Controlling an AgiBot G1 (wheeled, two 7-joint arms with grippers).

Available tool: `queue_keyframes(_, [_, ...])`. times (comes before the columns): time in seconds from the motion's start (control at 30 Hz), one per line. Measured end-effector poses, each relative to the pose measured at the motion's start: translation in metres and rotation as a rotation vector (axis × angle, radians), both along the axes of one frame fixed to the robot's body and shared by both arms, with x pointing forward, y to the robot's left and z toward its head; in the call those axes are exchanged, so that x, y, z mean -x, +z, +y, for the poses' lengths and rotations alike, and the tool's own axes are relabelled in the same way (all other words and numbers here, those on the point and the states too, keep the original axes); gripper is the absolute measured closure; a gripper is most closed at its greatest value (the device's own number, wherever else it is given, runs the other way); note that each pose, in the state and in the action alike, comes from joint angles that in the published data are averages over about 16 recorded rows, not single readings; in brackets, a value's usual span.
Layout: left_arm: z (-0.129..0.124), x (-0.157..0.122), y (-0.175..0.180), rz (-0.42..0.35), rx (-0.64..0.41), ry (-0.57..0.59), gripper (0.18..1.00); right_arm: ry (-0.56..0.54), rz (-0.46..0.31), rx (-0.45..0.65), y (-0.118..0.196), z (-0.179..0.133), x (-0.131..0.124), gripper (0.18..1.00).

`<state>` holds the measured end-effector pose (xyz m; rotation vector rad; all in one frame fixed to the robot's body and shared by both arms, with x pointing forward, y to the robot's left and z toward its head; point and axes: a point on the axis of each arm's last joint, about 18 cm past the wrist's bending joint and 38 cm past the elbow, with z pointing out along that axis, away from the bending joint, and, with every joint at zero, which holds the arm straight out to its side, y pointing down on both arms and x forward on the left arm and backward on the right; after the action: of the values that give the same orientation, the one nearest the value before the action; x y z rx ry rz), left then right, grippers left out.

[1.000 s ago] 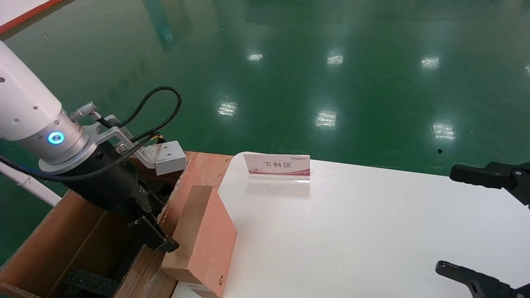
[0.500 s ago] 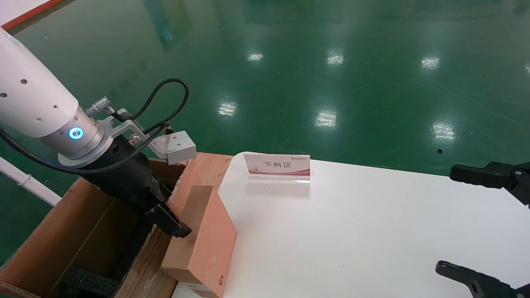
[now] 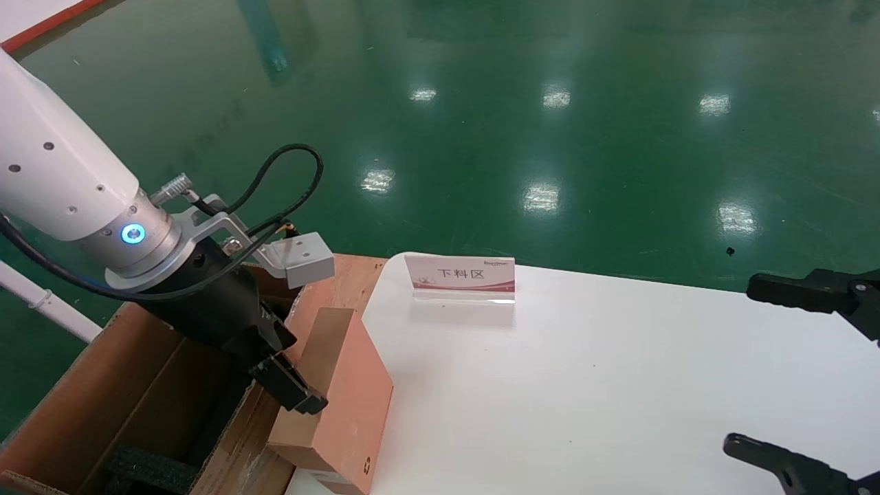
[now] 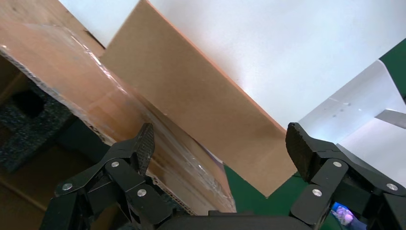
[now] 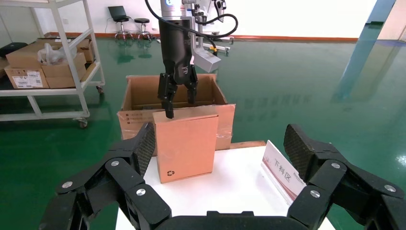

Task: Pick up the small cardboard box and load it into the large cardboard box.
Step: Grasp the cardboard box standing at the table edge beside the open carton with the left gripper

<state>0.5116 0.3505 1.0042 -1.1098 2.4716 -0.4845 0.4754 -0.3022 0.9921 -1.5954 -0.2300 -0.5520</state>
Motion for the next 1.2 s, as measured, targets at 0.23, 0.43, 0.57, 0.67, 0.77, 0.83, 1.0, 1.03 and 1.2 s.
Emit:
queue_keyframes(0.23, [-0.0002,0.0009,-0.0037,0.013,0.011,-0.001,0.184,0.000,0.000,0.000,0.0000,0.0000,0.0000,0.178])
queue_keyframes(0.43, [-0.0004,0.0011,-0.0056,0.021,0.018,0.003,0.184,0.000,0.000,0.000,0.0000,0.0000,0.0000,0.178])
queue_keyframes(0.57, [-0.0006,0.0012,-0.0067,0.026,0.023,0.007,0.184,0.000,0.000,0.000,0.0000,0.0000,0.0000,0.178])
queue_keyframes(0.67, [-0.0009,0.0013,-0.0075,0.029,0.027,0.010,0.184,0.000,0.000,0.000,0.0000,0.0000,0.0000,0.178])
queue_keyframes(0.77, [-0.0012,0.0014,-0.0080,0.032,0.030,0.013,0.184,0.000,0.000,0.000,0.0000,0.0000,0.0000,0.178])
queue_keyframes(0.83, [-0.0013,0.0014,-0.0083,0.033,0.032,0.014,0.184,0.000,0.000,0.000,0.0000,0.0000,0.0000,0.178])
queue_keyframes(1.0, [-0.0013,0.0016,-0.0088,0.036,0.037,0.017,0.184,0.000,0.000,0.000,0.0000,0.0000,0.0000,0.178])
queue_keyframes(1.03, [-0.0012,0.0015,-0.0089,0.036,0.037,0.018,0.184,0.000,0.000,0.000,0.0000,-0.0001,0.0000,0.178])
queue_keyframes(1.2, [-0.0008,-0.0001,-0.0095,0.038,0.038,0.019,0.184,0.000,0.000,0.000,0.0000,-0.0001,-0.0001,0.178])
